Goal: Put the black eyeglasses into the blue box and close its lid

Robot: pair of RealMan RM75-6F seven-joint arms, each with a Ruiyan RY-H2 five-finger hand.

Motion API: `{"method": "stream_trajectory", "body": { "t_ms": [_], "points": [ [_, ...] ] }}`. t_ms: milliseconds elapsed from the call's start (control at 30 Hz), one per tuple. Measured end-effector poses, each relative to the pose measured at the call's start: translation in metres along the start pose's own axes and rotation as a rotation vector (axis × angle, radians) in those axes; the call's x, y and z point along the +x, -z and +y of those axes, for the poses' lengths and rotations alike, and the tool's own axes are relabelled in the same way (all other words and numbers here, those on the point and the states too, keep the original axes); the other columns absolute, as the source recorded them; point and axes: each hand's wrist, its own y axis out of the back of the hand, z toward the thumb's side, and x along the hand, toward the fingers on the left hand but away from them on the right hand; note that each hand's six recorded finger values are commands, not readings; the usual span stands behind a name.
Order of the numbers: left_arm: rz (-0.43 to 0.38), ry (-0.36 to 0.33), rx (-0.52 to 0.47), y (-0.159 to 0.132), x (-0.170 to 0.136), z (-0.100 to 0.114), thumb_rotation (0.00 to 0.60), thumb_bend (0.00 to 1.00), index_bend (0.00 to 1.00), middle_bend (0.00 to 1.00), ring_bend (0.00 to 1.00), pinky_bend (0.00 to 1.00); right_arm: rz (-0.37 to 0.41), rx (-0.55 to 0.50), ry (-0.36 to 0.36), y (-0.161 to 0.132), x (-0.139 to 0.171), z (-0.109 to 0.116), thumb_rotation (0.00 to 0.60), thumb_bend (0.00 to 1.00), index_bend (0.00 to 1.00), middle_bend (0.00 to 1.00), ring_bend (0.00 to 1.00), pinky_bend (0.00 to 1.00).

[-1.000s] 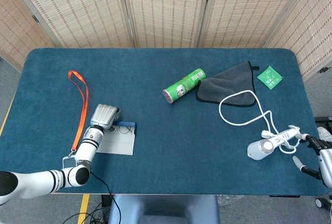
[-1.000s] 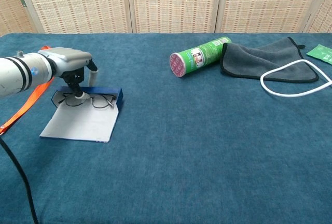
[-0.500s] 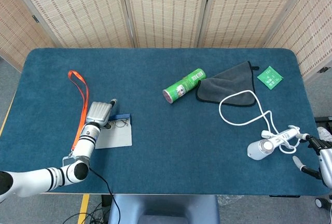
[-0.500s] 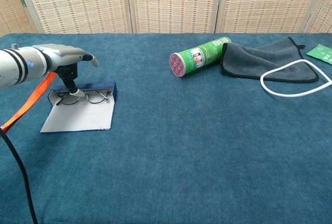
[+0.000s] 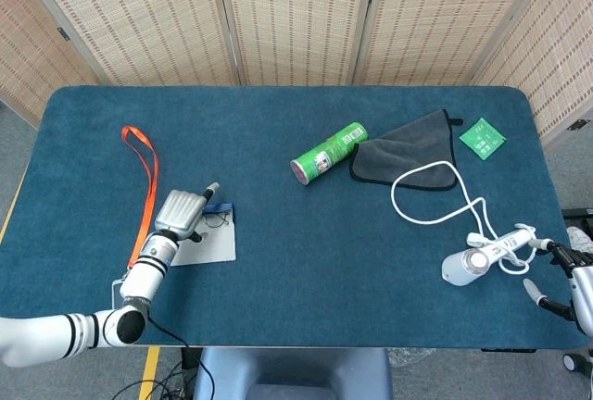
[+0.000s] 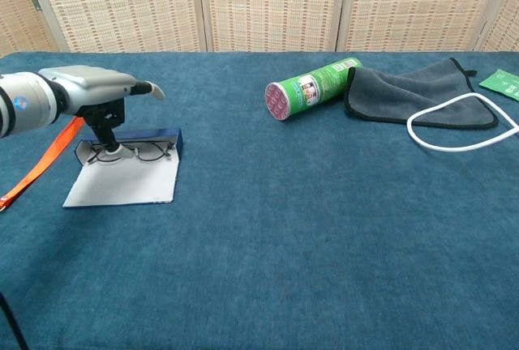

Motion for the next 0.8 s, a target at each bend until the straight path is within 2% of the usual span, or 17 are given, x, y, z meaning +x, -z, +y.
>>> {"method": "stream_trajectory", "body": {
  "t_ms": [267,467,800],
  "points": [
    [-0.109,-0.019,0.011,-0.012,-0.027,-0.020,0.600,0.25,0.12,0.94,0.98,1.00,0.010,-0.001,-0.001,-0.002,-0.001,0.000,0.600,0.28,0.29,0.40,0.48,0.43],
    [-0.156,-0.031,0.007,-0.019,-0.039,-0.036,0.600,0.25,0.12,0.94,0.98,1.00,0.011,0.002,0.002,-0.003,0.000,0.001,0.600,0.29,0.29,0.40,0.48,0.43],
    [-0.145,-0.022,0.073,-0.014,-0.039,-0.056,0.600,0.25,0.12,0.94,0.98,1.00,0.013,0.003,0.001,-0.004,0.000,0.001,0.600,0.29,0.29,0.40,0.48,0.43]
  ]
}}
